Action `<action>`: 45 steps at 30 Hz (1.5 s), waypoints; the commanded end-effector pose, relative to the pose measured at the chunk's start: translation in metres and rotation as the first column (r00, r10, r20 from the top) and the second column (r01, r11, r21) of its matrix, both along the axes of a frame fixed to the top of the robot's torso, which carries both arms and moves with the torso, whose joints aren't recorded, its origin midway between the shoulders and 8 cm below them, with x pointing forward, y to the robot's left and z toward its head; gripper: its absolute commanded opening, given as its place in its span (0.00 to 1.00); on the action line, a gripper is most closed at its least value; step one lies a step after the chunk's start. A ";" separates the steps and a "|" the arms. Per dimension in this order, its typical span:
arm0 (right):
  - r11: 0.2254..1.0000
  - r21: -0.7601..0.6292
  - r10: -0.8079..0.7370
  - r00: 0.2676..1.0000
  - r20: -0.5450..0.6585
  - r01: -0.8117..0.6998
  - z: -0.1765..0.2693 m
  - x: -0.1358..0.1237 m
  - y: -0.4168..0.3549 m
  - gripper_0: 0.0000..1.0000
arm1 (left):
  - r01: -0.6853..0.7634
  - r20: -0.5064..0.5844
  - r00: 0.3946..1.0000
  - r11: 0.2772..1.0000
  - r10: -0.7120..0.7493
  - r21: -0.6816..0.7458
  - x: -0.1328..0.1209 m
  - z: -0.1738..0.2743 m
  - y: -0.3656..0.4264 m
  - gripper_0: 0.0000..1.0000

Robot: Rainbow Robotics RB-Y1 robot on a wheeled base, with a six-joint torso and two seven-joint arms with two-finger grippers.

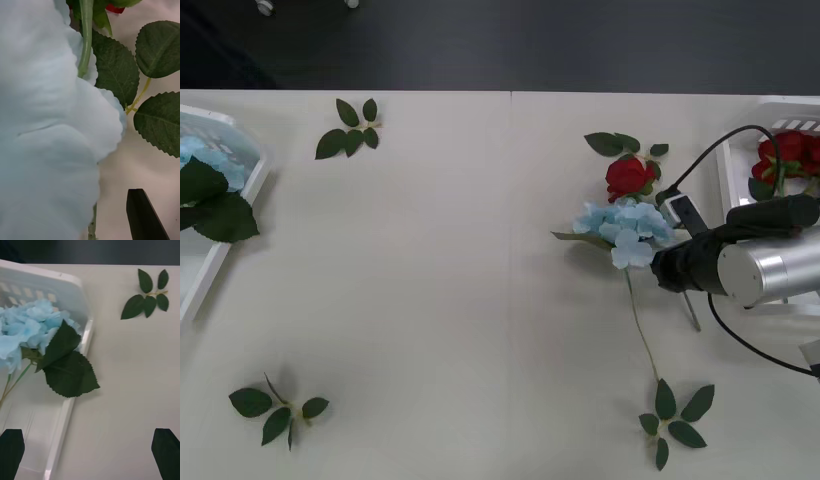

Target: Put the red flowers into the right box and the blue flowers into the left box

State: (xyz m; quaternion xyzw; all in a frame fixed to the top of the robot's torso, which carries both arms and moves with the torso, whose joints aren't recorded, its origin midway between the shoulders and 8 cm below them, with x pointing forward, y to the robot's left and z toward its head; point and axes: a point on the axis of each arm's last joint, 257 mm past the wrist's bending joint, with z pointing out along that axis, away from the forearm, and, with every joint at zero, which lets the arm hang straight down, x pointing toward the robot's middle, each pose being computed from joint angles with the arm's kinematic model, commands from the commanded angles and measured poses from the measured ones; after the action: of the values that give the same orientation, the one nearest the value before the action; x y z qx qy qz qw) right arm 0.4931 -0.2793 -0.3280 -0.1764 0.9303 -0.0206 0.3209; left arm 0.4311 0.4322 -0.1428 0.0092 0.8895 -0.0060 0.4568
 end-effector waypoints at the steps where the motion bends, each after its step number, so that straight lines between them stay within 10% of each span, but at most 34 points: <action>1: 0.999 0.002 0.041 0.998 0.046 -0.041 0.009 0.013 0.012 0.54 | -0.031 0.062 0.997 0.989 0.040 -0.146 -0.004 0.018 -0.039 1.00; 12: 0.999 0.020 0.042 0.998 0.054 -0.043 0.009 0.016 0.015 0.54 | 0.104 0.094 0.991 0.985 -0.092 -0.135 -0.003 0.012 -0.134 1.00; 15: 0.999 0.024 0.039 0.998 0.053 -0.040 0.009 0.016 0.015 0.01 | 0.155 0.089 0.985 0.981 -0.145 -0.116 -0.002 0.009 -0.154 1.00; 31: 0.998 0.048 0.027 0.996 0.088 -0.032 0.029 0.022 0.011 0.00 | 0.388 0.091 0.920 0.919 -0.381 -0.076 -0.002 0.005 -0.229 1.00; 45: 0.995 0.077 -0.081 0.986 0.149 0.070 0.129 -0.002 -0.033 0.00 | 0.712 0.127 0.690 0.700 -0.713 0.054 -0.015 -0.011 -0.212 1.00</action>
State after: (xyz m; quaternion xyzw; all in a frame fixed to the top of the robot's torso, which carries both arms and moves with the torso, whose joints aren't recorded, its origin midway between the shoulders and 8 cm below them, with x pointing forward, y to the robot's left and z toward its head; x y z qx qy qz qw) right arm 0.4950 -0.3161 -0.2237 -0.1217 0.9183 -0.0103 0.3765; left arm 0.4107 0.2134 -0.1690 0.2960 0.8097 -0.2044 0.4637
